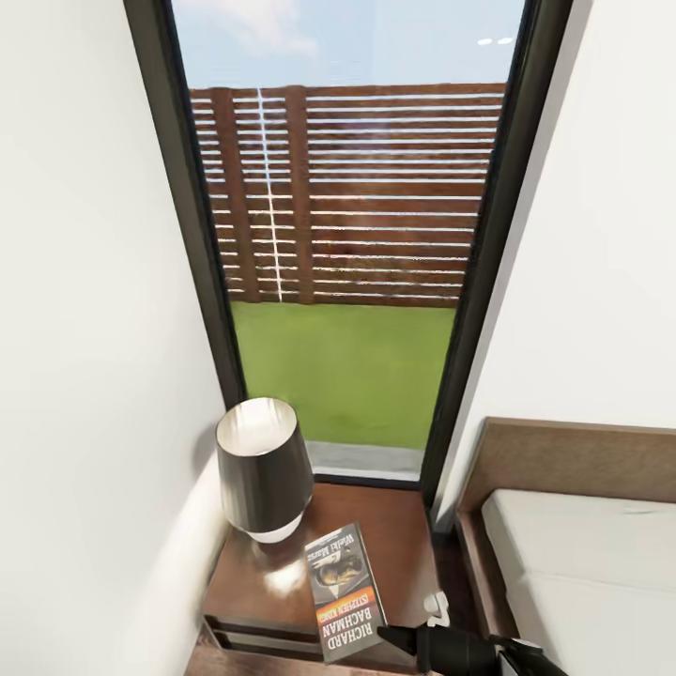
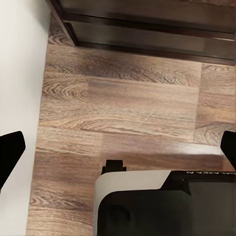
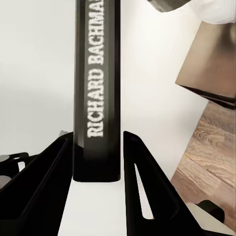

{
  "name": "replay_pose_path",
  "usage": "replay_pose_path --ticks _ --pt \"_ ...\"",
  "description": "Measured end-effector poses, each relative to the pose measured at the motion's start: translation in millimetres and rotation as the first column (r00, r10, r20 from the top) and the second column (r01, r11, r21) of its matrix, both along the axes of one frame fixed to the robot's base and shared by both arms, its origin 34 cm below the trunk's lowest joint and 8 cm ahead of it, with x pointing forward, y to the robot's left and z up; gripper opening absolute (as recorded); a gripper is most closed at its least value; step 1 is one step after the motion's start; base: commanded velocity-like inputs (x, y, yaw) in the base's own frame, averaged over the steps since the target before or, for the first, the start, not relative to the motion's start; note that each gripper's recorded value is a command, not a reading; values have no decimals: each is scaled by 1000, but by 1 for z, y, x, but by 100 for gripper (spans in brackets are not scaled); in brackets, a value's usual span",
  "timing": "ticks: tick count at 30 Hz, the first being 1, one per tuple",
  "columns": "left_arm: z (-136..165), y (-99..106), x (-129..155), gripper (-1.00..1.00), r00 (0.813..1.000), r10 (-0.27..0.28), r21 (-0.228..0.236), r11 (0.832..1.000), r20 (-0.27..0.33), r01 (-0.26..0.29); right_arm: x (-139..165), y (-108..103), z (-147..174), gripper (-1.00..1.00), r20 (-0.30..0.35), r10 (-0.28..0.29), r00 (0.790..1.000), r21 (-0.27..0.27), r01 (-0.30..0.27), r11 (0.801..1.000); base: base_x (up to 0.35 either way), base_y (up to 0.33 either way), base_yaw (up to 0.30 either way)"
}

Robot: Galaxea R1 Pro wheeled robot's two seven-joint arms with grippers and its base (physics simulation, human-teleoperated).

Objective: In the bedroom, move the book from the bed onto either nightstand, and place the two sandals side by side next to the bed.

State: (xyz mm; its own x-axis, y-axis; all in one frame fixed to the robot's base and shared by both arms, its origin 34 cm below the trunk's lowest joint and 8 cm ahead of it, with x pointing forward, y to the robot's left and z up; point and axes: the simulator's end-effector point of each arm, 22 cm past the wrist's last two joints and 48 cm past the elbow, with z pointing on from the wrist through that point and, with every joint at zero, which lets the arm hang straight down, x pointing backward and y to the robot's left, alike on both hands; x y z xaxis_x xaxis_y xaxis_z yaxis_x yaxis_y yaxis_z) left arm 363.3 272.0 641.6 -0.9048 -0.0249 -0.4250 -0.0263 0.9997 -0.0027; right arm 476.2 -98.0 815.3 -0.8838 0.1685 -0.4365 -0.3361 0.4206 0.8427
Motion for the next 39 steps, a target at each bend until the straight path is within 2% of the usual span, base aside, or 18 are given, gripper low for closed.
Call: replay_pose_path --ticks 17,39 --pt "0 0 0 100 1000 -1 0 1000 0 1 0 -1 0 -100 0 -2 1000 -1 2 1000 90 -61 0" --pt "0 0 0 100 1000 -2 0 1000 0 2 0 -1 0 -100 -1 -2 1000 0 2 1000 8 -8 -6"
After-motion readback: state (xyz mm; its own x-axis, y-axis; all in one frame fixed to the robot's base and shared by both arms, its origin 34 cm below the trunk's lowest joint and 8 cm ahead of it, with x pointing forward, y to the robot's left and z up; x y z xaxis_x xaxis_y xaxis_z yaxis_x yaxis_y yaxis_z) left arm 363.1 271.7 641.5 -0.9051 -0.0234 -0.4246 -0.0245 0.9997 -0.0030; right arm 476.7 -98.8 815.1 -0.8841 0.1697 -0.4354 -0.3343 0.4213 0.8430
